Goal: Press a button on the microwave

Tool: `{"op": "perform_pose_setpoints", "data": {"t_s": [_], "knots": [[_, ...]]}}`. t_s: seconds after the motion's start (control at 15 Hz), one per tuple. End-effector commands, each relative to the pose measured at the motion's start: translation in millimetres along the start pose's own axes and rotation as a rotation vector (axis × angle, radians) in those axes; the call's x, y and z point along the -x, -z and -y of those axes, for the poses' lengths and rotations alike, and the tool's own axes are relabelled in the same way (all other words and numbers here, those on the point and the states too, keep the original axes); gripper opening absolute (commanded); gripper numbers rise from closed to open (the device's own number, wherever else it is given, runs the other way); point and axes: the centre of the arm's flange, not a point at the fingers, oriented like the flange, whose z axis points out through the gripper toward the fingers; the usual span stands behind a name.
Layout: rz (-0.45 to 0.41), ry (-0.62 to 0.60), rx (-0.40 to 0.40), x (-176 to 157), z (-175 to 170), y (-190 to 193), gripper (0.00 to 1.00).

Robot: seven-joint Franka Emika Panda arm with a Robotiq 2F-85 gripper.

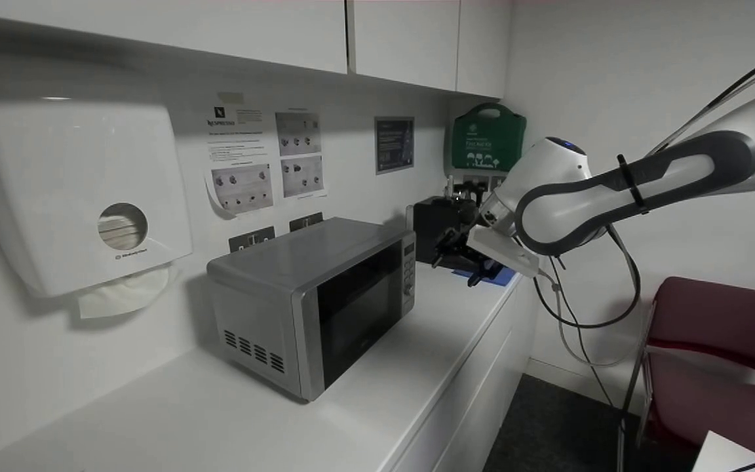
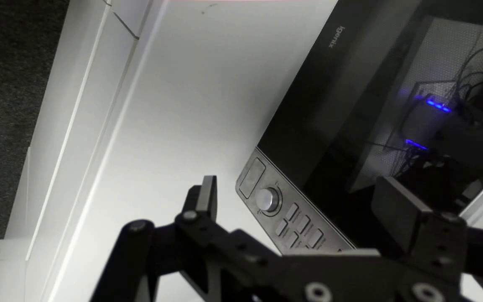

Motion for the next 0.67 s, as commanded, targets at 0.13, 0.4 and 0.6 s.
{"op": "perform_pose_setpoints", "data": {"t_s": [0.13,0.4,0.6], "knots": [[0.003,0.001,0.003,1,-1,-1,1.00],[-0.061,-0.034,-0.033,-4,-1,-7,1.00],[-0.153,-0.173,-0.115,-28,-1,-13,1.00]]}}
